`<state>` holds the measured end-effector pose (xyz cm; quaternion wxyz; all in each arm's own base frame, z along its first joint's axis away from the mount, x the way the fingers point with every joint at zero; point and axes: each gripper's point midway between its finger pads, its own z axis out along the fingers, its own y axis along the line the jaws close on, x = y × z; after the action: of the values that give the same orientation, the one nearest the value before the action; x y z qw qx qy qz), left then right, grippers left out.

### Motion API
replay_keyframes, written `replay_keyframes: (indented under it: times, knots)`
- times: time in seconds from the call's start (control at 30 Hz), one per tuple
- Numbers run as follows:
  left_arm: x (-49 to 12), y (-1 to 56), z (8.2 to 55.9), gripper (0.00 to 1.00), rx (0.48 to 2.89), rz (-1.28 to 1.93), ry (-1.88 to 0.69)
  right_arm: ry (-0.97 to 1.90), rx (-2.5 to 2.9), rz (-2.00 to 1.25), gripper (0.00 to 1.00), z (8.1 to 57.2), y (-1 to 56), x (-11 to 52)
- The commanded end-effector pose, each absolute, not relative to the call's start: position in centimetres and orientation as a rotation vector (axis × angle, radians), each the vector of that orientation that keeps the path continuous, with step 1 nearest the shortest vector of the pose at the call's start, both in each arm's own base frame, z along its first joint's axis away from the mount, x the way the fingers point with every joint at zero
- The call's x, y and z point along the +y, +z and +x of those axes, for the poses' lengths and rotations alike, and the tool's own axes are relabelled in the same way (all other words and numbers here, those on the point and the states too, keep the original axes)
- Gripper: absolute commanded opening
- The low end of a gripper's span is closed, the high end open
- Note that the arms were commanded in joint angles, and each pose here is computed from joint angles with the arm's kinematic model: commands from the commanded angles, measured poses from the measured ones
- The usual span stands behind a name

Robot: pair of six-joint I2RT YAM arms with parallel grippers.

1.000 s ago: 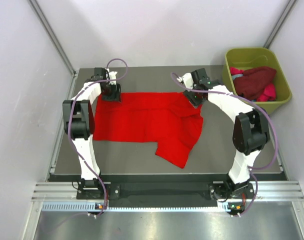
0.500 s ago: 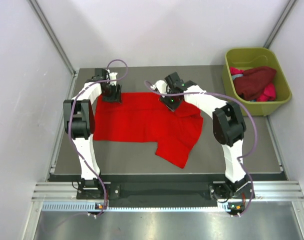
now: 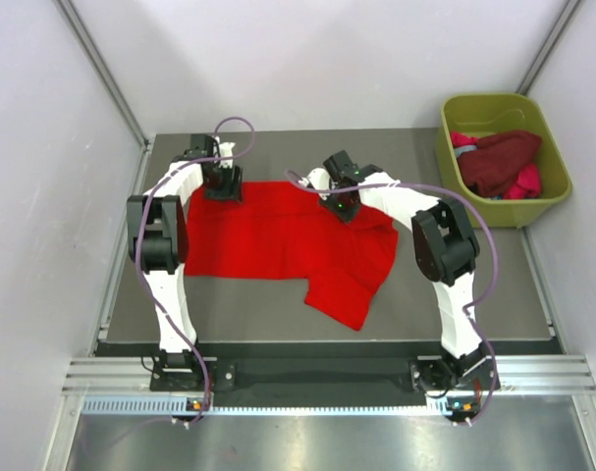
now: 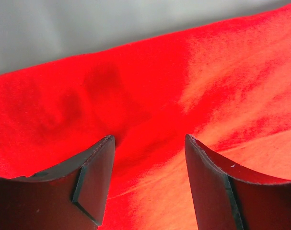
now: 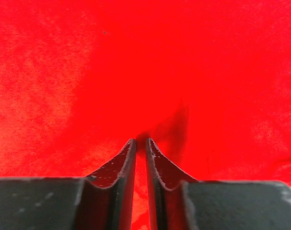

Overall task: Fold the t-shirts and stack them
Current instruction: Fold the tshirt

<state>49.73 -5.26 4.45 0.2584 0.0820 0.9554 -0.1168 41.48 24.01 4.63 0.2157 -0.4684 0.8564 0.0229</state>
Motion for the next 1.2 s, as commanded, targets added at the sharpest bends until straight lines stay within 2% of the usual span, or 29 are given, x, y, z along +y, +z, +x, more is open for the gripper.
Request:
replay_keyframes:
  times: [0.0,0.13,0.3,0.37,0.43,0.63,1.17]
  knots:
    - [-5.9,6.5,50.7,0.65,2.537,0.233,-0.338,0.004,2.354,-1.264,0.13,43.0,5.3,23.8]
    - [-6.0,6.5,50.8,0.65,2.536,0.234,-0.341,-0.027,2.355,-1.263,0.05,43.4,5.2,23.5]
    - [-6.1,6.5,50.7,0.65,2.537,0.234,-0.345,-0.046,2.340,-1.254,0.01,43.7,5.7,23.4]
    - [-6.2,6.3,50.6,0.65,2.541,0.231,-0.348,-0.050,2.336,-1.236,0.05,44.0,6.1,23.4]
    - [-6.2,6.3,50.6,0.65,2.541,0.233,-0.352,-0.023,2.341,-1.224,0.18,43.8,6.5,23.7]
    - [-6.4,6.3,50.6,0.65,2.538,0.233,-0.357,0.014,2.360,-1.225,0.26,43.2,6.4,24.0]
    - [-6.4,6.5,50.6,0.65,2.535,0.239,-0.343,0.014,2.408,-1.270,0.29,42.7,3.6,23.9]
